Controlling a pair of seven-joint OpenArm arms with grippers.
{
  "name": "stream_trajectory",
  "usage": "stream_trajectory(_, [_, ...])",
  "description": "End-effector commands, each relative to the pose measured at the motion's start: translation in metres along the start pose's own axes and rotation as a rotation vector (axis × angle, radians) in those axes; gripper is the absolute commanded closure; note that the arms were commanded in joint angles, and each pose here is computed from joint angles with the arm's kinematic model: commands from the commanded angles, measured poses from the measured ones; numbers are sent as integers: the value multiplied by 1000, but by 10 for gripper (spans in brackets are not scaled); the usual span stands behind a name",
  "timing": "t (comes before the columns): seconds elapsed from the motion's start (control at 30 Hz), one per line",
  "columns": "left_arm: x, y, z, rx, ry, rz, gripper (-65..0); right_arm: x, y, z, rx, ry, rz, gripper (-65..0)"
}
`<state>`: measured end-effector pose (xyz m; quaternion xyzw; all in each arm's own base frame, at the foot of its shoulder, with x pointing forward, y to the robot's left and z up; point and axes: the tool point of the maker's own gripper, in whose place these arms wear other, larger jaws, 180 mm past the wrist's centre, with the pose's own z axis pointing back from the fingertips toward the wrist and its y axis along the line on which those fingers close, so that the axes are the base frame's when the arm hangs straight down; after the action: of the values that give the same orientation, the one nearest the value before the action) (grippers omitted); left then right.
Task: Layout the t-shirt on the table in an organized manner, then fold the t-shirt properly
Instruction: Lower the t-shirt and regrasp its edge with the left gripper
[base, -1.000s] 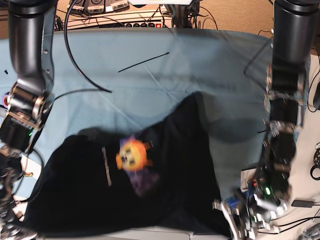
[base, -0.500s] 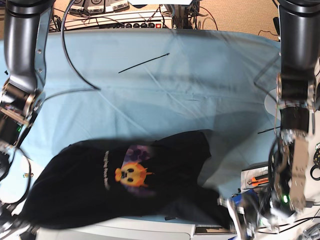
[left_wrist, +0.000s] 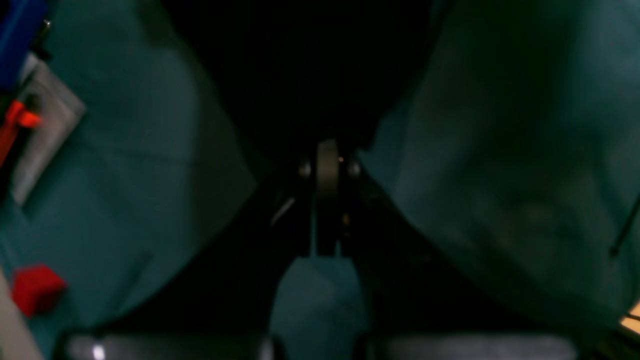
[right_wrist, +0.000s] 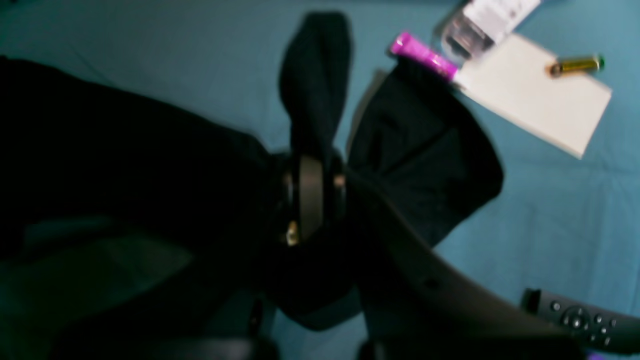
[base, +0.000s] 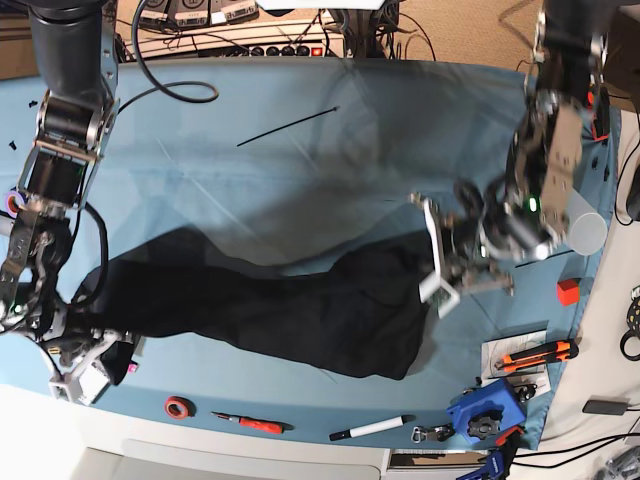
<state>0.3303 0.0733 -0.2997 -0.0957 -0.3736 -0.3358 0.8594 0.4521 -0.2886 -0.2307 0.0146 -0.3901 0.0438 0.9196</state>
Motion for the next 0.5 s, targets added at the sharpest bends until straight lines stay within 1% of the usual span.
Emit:
stream_trajectory(0.0, [6,2,6,18,-31,-11,0,16,-3,11,-12,-61,19,0])
stream_trajectory(0.07, [-7,-3,5,31,-19,-14,0,2,1,10,-14,-46,39,0])
stream_trajectory(0.17, [-20,2,5,81,20,1,0,-20,5,9,-23,-15,67,0])
stream_trajectory(0.23, [-23,2,9,94,44,8,0,-35,8,9,-27,9,81,0])
stream_trajectory(0.27, [-21,0,11,94,40,3,0,-43,10,9,-25,19,88,0])
stream_trajectory(0.33, [-12,-4,19,98,-8,-7,0,-54,13,9,-24,30,100,0])
stream_trajectory(0.4, [6,-5,28,108,-102,-16,0,-61,11,8,-45,36,115,0])
stream_trajectory(0.47, [23,3,31,149,-186,-35,0,-63,7,8,-71,37,126,0])
